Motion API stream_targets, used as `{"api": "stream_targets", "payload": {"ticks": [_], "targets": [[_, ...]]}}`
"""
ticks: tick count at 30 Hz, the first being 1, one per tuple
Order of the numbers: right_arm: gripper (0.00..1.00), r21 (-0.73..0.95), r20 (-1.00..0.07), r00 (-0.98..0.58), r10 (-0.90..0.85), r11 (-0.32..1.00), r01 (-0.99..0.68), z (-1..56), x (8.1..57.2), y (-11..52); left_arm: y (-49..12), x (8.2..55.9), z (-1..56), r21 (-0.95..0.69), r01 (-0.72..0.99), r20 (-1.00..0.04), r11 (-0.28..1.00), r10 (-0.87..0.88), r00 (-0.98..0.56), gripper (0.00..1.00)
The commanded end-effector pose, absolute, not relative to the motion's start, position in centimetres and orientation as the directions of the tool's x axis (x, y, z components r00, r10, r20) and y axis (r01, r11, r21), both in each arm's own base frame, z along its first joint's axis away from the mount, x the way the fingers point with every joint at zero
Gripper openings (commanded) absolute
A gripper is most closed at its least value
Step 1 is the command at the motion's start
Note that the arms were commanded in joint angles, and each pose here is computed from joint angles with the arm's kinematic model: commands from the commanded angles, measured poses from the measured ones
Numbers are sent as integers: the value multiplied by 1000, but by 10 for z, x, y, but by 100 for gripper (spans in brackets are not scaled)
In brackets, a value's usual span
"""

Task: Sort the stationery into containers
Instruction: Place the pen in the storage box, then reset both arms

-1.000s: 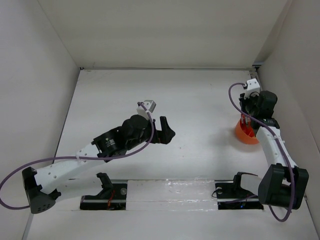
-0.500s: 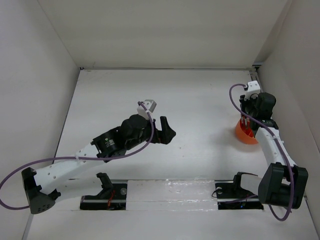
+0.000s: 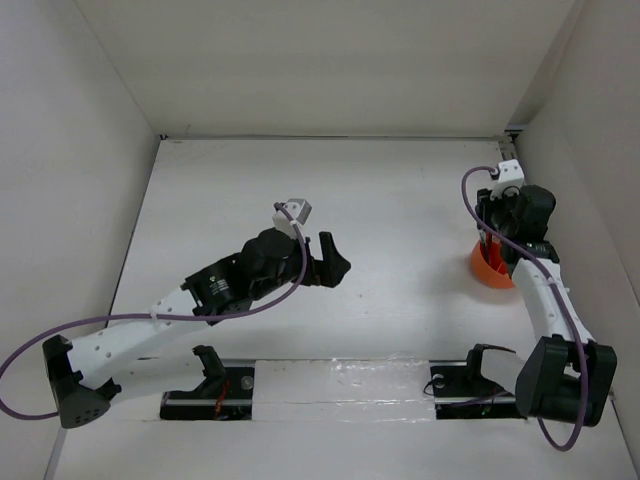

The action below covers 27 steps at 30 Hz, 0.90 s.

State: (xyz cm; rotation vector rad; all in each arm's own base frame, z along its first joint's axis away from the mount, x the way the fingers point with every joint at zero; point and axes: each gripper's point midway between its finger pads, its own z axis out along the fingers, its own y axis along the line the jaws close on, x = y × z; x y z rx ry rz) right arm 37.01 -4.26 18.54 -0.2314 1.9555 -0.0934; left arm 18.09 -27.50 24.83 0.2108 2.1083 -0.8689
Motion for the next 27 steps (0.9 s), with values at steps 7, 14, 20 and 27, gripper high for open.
{"api": "stream_targets", "payload": {"ticks": [7,14,20,27], "targets": [[100,-104,-984,-122,-130,974,-203,281,362,19,-254,204,269,-481,312,-780,819,-238,-579,100],[100,-33,-970,-230,-71,985,-168,324,316,64,-212,234,283,-434,58,-791,899,-349,-503,100],[100,67,-976,-213,40,990,-120,361,240,72,-153,238,324,-389,-123,-845,913,-407,-347,100],[100,124,-977,-195,82,969,-212,372,167,48,-108,212,342,-424,-138,-842,895,-446,-304,100]]}}
